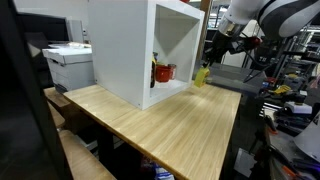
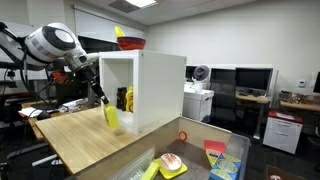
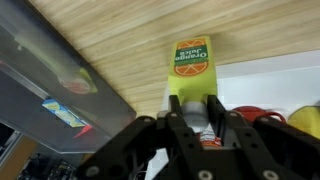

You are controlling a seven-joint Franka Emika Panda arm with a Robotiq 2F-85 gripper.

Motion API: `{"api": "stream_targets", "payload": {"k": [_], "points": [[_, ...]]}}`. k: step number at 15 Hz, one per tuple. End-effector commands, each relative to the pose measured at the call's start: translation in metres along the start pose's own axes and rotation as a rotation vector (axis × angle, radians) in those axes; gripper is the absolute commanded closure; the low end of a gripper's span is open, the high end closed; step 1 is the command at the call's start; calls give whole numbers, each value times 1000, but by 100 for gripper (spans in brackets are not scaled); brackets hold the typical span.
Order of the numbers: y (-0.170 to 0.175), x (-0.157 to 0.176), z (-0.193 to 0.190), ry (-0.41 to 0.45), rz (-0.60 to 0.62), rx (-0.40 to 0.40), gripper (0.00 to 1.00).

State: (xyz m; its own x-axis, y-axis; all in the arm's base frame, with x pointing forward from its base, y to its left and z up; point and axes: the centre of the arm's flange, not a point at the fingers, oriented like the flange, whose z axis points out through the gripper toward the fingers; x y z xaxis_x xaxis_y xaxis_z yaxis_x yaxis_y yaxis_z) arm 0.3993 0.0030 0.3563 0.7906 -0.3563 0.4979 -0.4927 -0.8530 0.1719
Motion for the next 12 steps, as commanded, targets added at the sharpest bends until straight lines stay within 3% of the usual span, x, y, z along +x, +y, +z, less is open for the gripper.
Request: {"api": "stream_targets", "payload": {"k": [1,12], "points": [[-1,2,-16,45,-47,73,90],[-22,33,-6,99,-119,150,90]]}}
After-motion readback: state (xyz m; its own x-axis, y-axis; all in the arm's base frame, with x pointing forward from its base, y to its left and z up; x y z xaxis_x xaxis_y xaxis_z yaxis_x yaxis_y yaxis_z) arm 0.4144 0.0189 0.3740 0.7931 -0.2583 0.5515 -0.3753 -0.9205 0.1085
